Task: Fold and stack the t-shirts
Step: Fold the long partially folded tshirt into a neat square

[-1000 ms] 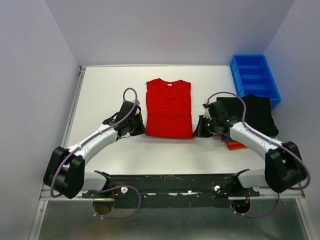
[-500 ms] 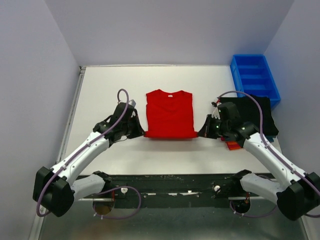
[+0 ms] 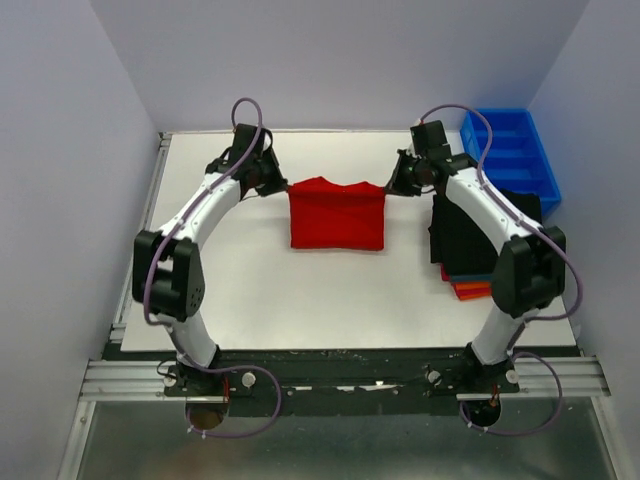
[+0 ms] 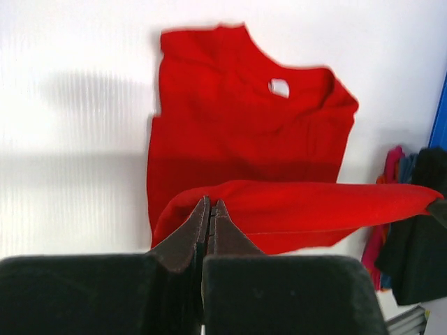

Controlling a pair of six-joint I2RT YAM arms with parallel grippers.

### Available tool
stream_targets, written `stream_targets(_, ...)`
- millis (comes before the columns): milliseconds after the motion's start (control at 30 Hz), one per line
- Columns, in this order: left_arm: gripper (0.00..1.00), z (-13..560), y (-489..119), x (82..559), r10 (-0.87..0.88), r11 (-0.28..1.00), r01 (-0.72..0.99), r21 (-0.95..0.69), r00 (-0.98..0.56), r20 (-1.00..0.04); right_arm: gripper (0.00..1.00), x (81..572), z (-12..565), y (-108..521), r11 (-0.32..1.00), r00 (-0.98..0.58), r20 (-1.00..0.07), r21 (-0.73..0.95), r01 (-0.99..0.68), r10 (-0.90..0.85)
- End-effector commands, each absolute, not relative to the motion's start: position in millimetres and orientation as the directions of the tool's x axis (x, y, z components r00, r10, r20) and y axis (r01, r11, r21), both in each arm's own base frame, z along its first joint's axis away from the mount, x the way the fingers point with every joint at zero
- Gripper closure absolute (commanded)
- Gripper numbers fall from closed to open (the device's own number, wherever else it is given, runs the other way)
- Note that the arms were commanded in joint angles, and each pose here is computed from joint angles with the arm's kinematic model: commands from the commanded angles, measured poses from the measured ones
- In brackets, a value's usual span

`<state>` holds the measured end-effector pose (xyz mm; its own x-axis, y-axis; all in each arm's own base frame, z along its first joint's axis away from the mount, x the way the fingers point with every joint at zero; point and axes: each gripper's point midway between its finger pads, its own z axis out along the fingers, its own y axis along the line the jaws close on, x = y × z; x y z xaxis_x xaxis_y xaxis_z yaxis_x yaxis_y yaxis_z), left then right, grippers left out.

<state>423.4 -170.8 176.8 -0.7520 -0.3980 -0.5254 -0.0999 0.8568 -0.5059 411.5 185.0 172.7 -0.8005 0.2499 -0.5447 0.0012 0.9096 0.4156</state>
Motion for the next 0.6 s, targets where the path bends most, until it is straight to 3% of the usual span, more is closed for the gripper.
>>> stream_targets(0,1.0,154.6,-179.2,477.1,-0.388,0.848,-0.076,-0.524,-0.762,-0.518,0.99,455.0,144.0,164.3,0.923,-0.818,-0.503,0.374,0.085,0.279)
stream_targets(167,1.0,129.4,-201.4,529.0,-0.394,0.821,-0.058,-0.568,-0.778,-0.489,0.99,503.1,119.6,155.4,0.923,-0.823,-0.478,0.361,0.134,0.306)
stream_targets(200,0.95,128.6,-205.7,538.4,-0.396,0.81,-0.048,-0.584,-0.78,-0.485,0.98,511.6,117.5,154.2,0.921,-0.82,-0.481,0.366,0.135,0.311)
stream_targets(233,0.74,121.2,-210.5,545.2,-0.397,0.799,-0.045,-0.599,-0.789,-0.47,0.88,518.8,111.3,153.5,0.919,-0.822,-0.475,0.369,0.139,0.315)
stream_targets(267,0.45,119.8,-212.8,553.2,-0.401,0.792,-0.043,-0.61,-0.789,-0.465,0.6,526.7,108.6,153.0,0.918,-0.821,-0.473,0.37,0.144,0.32)
stream_targets(300,0.3,114.6,-214.6,558.2,-0.399,0.789,-0.042,-0.613,-0.794,-0.459,0.32,531.3,102.2,149.8,0.922,-0.823,-0.469,0.352,0.16,0.322)
stream_targets(333,0.2,116.5,-214.2,563.8,-0.399,0.788,-0.034,-0.614,-0.789,-0.468,0.15,535.7,104.2,149.5,0.924,-0.818,-0.478,0.349,0.158,0.32)
stream_targets(433,0.19,123.5,-203.4,566.4,-0.413,0.792,-0.029,-0.61,-0.761,-0.5,0.13,538.7,112.8,151.2,0.929,-0.804,-0.52,0.354,0.104,0.288)
stream_targets(567,0.21,131.9,-194.4,554.9,-0.399,0.809,-0.005,-0.588,-0.739,-0.542,0.24,527.3,107.1,144.5,0.937,-0.803,-0.529,0.334,0.101,0.275)
